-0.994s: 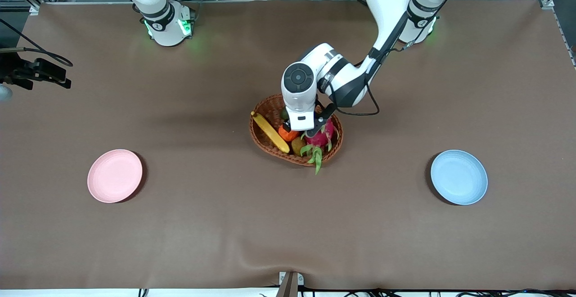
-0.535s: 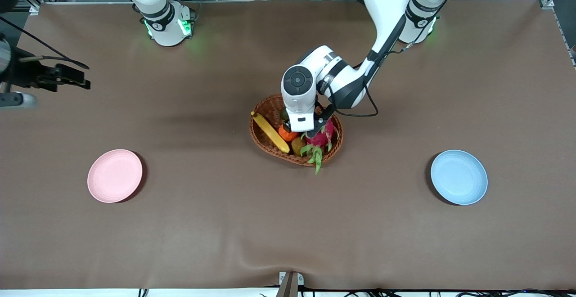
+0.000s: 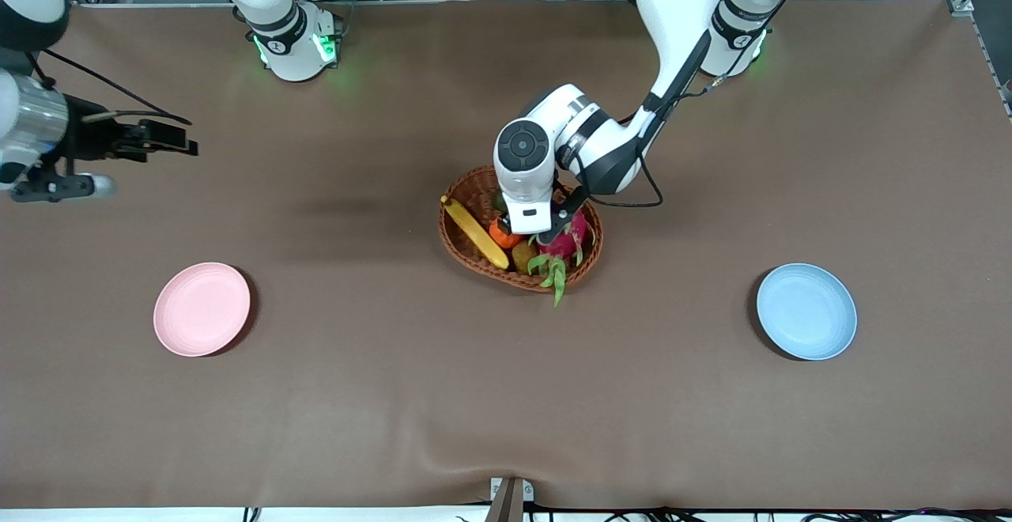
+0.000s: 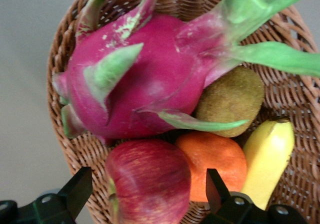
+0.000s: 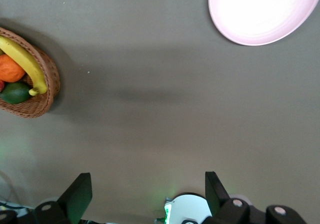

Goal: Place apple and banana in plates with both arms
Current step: 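Grasp the red apple with the left gripper while the right gripper reaches the basket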

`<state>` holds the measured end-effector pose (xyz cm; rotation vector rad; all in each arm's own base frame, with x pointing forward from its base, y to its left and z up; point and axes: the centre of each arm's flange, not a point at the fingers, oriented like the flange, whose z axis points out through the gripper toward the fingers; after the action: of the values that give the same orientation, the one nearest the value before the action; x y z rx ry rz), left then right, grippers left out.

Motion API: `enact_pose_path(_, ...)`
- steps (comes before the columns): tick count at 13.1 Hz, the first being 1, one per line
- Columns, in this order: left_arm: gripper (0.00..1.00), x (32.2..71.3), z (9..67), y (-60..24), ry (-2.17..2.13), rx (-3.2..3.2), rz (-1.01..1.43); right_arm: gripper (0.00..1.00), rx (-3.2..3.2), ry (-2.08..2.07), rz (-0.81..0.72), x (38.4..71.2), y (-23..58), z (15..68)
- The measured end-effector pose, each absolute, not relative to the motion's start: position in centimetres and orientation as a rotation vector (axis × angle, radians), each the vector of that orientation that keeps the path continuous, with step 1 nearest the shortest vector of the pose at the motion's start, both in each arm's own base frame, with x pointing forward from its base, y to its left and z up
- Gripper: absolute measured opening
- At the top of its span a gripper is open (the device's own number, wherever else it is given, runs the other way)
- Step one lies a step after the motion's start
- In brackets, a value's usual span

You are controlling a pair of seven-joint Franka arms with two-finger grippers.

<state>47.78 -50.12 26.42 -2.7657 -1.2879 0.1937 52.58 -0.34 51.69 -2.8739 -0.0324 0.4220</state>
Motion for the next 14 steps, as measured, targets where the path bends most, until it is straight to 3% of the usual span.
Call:
enact_pose_path(3,0.93,47.8,26.2,-50.2,-1.3,-2.763,0.193,1.0,-2.808,-0.037,0.422,53.0,2.8,46.3)
enact_pose_path(6,0.67,47.9,26.3,-50.1,-1.304,-2.76,0.192,1.0,-2.769,-0.082,0.479,52.7,7.3,41.3)
enact_pose_path(9,0.67,48.6,27.9,-50.1,-1.317,-2.773,0.182,1.0,-2.714,-0.083,0.543,53.1,10.8,37.0)
enact_pose_path(14,0.63,50.5,39.4,-45.9,-1.153,-2.855,0.155,1.0,-2.748,-0.19,0.478,52.7,18.7,35.3)
